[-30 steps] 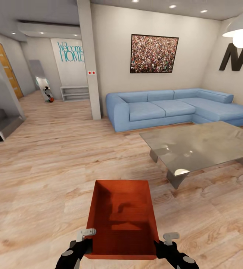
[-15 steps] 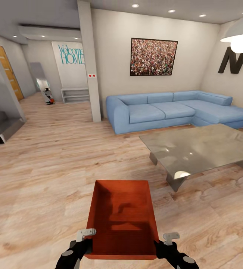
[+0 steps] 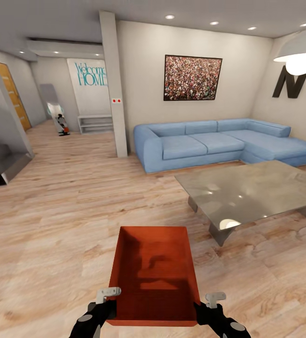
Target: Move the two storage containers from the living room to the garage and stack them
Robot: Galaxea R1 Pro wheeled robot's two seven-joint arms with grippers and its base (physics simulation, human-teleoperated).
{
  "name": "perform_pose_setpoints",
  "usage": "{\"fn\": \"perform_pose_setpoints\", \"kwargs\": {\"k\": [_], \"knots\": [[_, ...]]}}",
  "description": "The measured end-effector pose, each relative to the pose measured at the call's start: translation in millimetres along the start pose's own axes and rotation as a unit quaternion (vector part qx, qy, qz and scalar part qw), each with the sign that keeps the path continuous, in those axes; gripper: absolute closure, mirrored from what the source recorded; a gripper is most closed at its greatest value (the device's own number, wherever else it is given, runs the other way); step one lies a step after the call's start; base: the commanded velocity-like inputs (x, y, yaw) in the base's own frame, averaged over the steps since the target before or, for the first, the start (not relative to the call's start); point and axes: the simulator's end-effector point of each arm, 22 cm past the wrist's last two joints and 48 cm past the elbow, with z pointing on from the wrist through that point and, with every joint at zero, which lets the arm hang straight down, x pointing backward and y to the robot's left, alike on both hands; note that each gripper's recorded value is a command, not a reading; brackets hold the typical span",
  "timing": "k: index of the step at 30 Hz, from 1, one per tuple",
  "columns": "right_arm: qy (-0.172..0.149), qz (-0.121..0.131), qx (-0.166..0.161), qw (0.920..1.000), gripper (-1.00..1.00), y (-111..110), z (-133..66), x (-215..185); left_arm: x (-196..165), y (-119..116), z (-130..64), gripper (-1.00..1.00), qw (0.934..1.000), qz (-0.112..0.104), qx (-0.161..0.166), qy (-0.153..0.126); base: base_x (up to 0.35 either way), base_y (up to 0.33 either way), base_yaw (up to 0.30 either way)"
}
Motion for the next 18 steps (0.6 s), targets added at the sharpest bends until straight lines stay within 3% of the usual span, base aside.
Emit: {"fn": "perform_pose_setpoints", "kwargs": {"k": [18], "knots": [[-0.014, -0.003, 0.0, 0.9999, 1.0, 7, -26.7, -37, -34, -4, -30.1, 1.0, 0.9999, 0.0, 0.001, -0.014, 0.0, 0.0, 0.0]]}}
